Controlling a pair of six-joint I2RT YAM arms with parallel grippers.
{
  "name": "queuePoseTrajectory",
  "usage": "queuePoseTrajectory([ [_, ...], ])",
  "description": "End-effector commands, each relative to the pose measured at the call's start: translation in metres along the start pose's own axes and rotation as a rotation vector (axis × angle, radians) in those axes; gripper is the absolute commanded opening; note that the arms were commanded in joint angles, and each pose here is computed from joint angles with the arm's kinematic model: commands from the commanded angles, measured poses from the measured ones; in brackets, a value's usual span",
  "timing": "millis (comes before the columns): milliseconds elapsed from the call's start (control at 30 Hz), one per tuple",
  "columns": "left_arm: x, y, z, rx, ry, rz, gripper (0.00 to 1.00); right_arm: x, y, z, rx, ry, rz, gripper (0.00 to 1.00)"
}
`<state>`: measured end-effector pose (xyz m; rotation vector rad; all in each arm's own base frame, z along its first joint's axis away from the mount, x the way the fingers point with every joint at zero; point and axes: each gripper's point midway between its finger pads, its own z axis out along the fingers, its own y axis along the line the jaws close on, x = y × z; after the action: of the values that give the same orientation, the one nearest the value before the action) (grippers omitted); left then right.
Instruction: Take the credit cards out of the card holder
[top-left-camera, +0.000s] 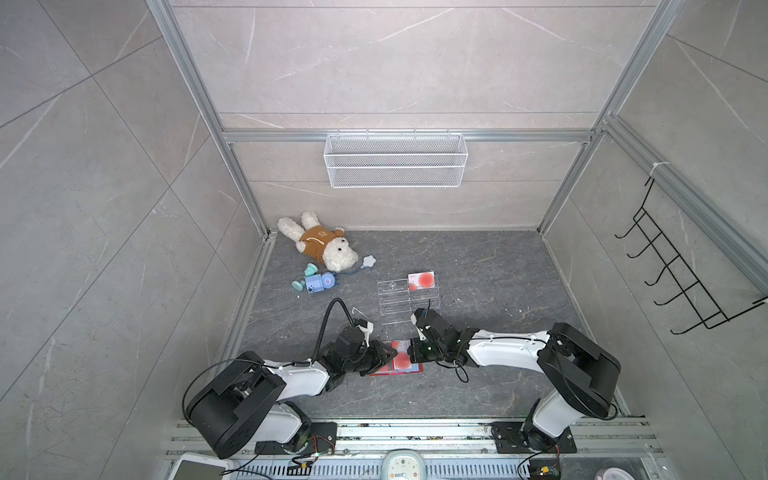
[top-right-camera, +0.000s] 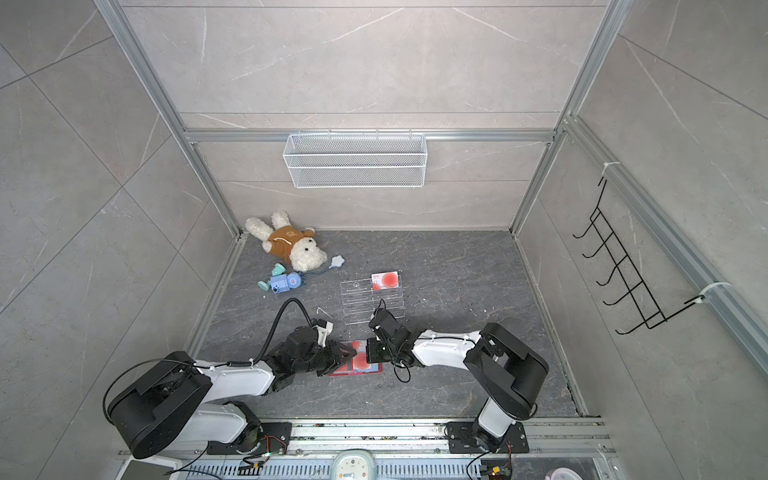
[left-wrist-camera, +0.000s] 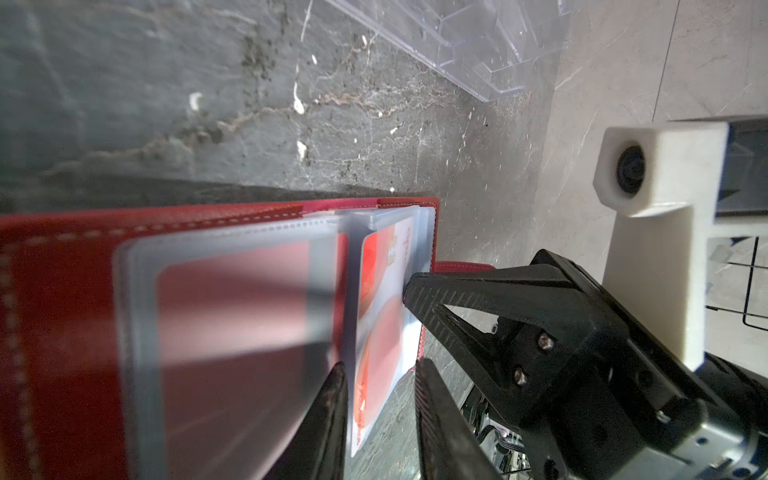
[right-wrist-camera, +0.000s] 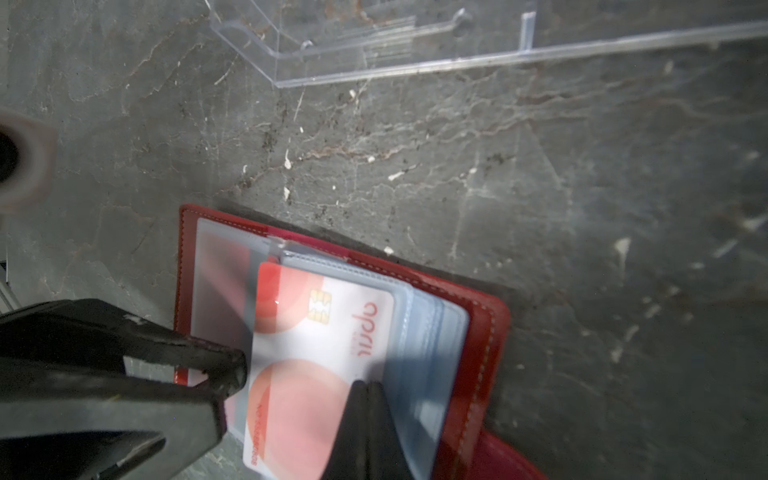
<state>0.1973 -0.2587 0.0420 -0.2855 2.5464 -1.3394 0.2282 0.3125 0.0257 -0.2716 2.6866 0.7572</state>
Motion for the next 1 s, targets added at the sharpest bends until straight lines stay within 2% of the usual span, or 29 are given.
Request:
queuePoseTrajectory([
  [0,-0.007,-0.008,0.001,0.051,-0.042,0.009,0.26,0.018,-0.015,0.007,0.037,0.055,0.025,0.01],
  [333,-0.006,-0.002,0.007,0.055,-0.046,0.002,0.14,0.018,-0.014,0.008,0.028,0.059,0.027,0.00],
  [533,-0.006,0.001,0.011,0.059,-0.040,-0.003,0.00,0.019,-0.014,0.008,0.028,0.062,0.027,0.00],
  [967,-0.009,0.009,-0.011,0.013,-0.113,-0.015,0.00,0.022,-0.026,0.008,0.085,0.066,0.039,0.01],
])
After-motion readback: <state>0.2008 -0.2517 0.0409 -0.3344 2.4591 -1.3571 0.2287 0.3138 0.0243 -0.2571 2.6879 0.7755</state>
